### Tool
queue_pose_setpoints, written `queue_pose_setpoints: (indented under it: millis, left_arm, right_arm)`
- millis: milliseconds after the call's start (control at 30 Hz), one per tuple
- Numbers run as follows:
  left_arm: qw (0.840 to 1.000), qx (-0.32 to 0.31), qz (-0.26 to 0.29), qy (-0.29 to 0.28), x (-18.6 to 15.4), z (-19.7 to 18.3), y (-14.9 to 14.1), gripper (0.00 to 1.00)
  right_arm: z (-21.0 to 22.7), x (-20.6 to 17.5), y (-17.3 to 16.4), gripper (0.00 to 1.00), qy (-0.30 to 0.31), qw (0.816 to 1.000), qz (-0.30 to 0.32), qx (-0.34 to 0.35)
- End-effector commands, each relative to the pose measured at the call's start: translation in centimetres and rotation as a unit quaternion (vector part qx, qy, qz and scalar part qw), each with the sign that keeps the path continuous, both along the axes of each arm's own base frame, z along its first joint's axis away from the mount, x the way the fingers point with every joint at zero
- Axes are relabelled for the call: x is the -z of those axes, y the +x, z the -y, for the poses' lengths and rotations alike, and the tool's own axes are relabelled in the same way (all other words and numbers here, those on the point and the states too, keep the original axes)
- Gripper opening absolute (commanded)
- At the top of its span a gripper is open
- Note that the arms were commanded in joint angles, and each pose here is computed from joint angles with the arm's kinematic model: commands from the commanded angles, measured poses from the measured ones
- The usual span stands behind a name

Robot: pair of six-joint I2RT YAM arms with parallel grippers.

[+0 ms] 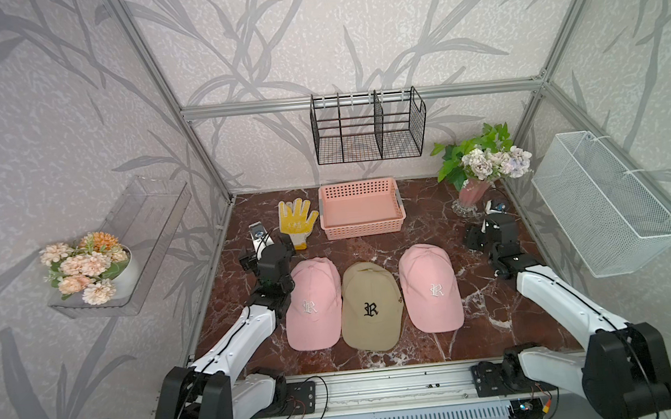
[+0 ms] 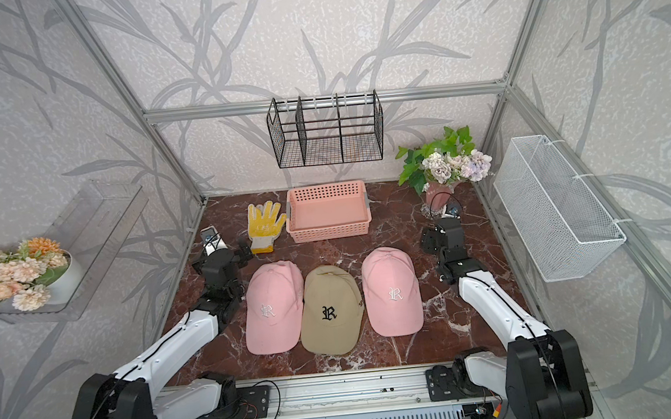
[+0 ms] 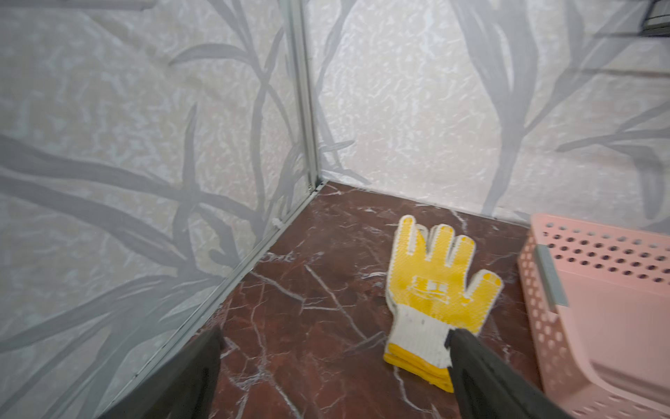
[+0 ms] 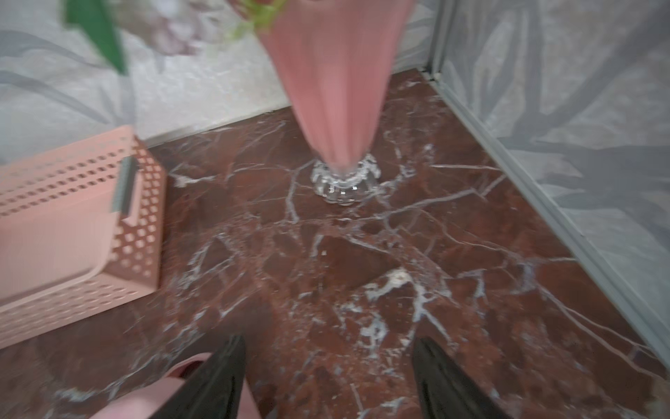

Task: Turn the baseball cap inside out
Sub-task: Reset both arms

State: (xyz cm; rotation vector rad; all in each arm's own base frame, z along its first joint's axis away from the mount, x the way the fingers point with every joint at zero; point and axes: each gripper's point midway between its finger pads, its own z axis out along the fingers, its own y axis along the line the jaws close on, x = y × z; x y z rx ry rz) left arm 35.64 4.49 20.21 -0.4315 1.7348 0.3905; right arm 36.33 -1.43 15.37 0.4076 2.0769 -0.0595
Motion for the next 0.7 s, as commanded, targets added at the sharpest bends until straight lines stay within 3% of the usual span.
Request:
queue_pose_setpoints:
  millis: [0, 300, 667]
  left_arm:
    - [1.0, 0.001, 0.006, -0.012, 1.3, -1.1, -0.1, 1.0]
    - [0.999, 0.022, -0.046, 0.013, 6.0, -2.6, 0.0, 1.0]
    - [0.99, 0.133, 0.048, -0.005, 5.2, -0.5, -0.1, 1.0]
  right_arm:
    - [2.4, 0.1, 0.0, 0.78, -0.048, 0.998, 0.026, 0.041]
    - [3.2, 2.7, 0.7, 0.85, -0.079, 0.996, 0.044, 0.023]
    - [2.6, 4.1, 1.8, 0.86, -0.073, 0.994, 0.08, -0.011]
